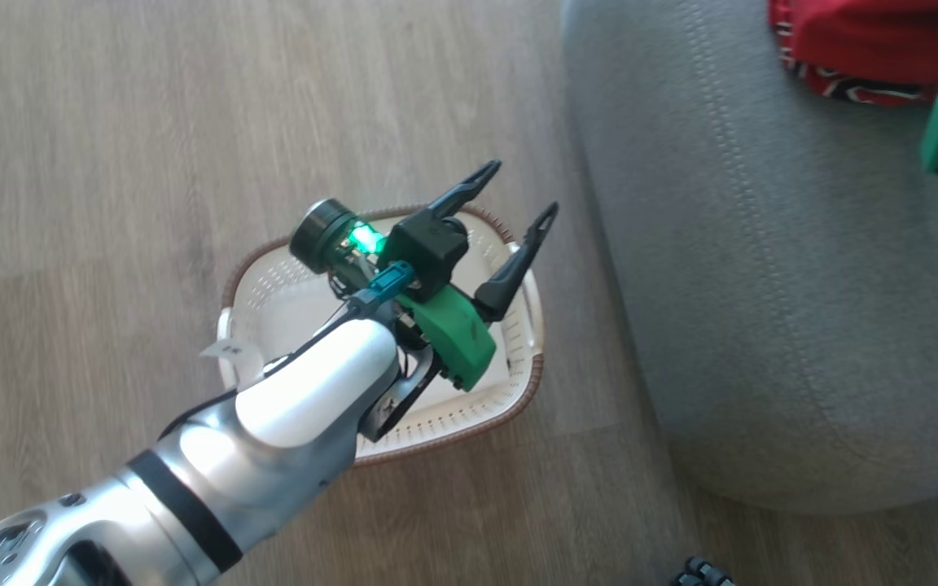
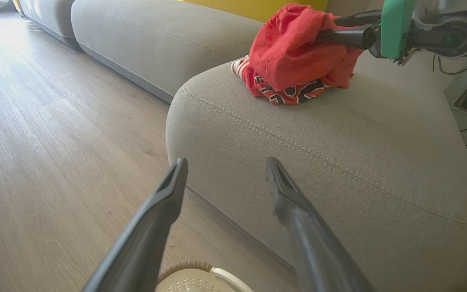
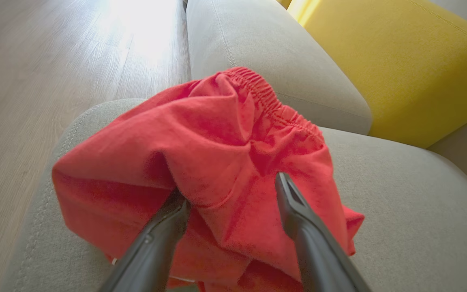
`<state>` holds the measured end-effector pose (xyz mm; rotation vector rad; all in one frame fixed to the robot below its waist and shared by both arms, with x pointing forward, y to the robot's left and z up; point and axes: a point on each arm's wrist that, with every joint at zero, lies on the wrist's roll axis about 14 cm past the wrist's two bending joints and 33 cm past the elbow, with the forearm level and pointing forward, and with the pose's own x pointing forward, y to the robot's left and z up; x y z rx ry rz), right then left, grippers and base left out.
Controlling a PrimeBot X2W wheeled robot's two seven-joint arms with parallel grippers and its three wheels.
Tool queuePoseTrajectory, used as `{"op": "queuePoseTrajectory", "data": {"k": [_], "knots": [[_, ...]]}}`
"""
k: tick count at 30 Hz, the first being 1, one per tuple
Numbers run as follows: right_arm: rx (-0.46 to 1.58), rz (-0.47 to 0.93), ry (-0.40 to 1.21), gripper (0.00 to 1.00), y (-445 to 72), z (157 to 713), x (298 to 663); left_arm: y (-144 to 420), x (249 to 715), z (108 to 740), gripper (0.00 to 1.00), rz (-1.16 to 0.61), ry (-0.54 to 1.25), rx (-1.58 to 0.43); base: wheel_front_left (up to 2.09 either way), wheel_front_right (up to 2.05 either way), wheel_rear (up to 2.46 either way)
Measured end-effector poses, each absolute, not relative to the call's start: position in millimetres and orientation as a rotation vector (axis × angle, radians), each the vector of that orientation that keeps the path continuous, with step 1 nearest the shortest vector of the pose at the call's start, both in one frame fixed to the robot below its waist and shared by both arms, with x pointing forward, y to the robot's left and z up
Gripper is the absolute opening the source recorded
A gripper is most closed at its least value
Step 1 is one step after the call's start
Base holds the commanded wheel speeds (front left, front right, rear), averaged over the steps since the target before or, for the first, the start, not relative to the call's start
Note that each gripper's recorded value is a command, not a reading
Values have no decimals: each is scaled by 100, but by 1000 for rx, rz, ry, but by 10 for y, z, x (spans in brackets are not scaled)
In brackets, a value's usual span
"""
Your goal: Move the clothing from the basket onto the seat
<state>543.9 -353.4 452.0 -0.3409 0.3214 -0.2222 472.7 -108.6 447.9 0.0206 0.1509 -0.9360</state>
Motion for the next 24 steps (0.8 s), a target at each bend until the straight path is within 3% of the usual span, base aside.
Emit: {"op": "queuePoseTrajectory", "data": {"k": [13, 24], "knots": [[-296, -215, 217, 100, -3491, 4761, 4745, -1187, 4543, 4780, 100, -928, 117, -8, 0, 0, 0], [-258, -171, 66, 100, -3294, 5288, 4709, -805, 4542, 5038, 100, -761, 88, -55, 0, 0, 0]]}}
